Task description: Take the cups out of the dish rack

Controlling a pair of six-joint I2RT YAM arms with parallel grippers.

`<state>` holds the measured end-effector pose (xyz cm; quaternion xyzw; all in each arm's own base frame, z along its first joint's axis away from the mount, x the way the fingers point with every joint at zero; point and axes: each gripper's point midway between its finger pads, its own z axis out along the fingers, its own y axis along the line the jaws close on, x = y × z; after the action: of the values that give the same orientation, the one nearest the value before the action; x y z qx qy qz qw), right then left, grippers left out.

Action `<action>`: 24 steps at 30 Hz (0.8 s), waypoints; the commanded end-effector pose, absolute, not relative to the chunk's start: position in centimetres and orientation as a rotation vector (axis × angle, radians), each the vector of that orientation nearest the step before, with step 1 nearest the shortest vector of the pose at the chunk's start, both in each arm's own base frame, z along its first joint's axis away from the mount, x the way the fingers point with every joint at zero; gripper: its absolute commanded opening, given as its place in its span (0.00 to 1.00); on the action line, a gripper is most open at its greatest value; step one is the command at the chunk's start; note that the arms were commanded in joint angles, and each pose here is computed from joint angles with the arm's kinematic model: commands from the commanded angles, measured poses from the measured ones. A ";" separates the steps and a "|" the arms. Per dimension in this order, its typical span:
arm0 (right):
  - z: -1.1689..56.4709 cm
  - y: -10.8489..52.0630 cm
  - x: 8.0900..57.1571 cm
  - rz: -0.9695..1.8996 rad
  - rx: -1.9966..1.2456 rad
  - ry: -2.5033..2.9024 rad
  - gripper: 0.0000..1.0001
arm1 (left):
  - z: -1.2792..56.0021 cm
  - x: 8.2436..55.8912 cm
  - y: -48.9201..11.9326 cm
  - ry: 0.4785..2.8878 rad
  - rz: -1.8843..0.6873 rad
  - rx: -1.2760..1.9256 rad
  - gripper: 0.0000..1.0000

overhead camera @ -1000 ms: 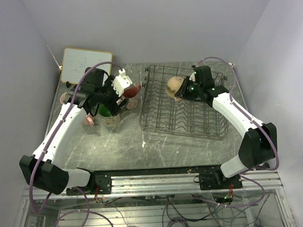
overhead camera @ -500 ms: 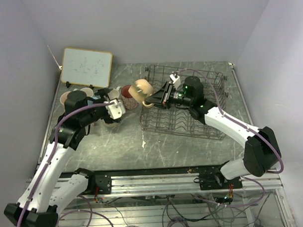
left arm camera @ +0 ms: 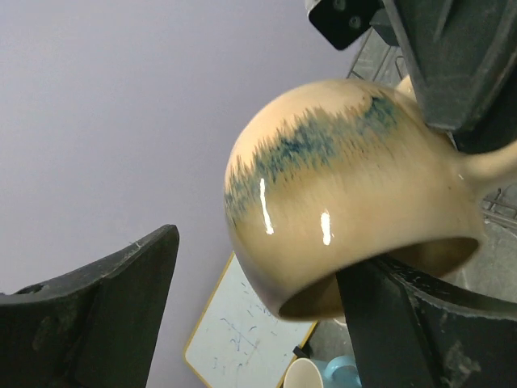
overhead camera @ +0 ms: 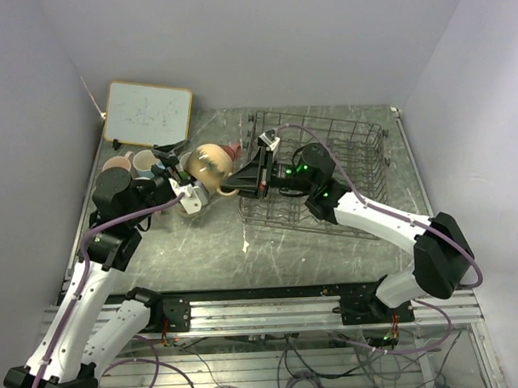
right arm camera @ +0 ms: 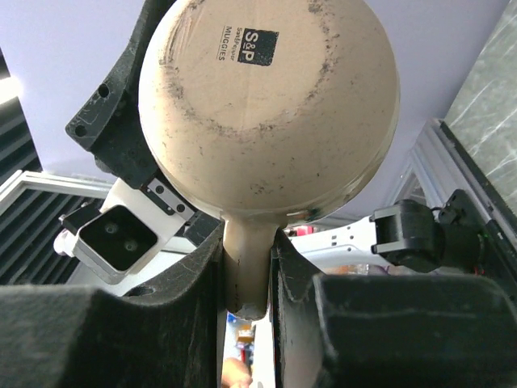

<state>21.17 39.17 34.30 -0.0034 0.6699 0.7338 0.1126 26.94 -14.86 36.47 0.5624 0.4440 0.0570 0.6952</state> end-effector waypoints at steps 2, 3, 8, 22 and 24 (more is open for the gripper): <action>39.5 39.2 19.7 2.275 -0.122 1.742 0.00 | 38.8 25.9 -15.4 0.908 0.104 1.237 0.83; 39.7 39.4 19.4 2.293 -0.128 1.733 0.00 | 38.7 25.9 -15.4 0.911 0.102 1.240 0.82; 39.6 40.3 18.5 2.329 -0.142 1.748 0.00 | 38.0 26.1 -15.2 0.925 0.118 1.256 0.71; 33.1 40.8 20.2 2.191 -0.109 2.004 0.60 | 31.6 25.4 -15.0 1.123 0.029 1.452 0.07; 30.8 39.7 21.7 2.044 -0.071 2.103 0.79 | 29.6 25.3 -14.6 1.198 0.012 1.503 0.07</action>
<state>18.83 41.45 31.87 -0.0122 0.6819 0.7307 0.0289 26.77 -14.78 33.49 0.6006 0.4743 0.0421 0.6423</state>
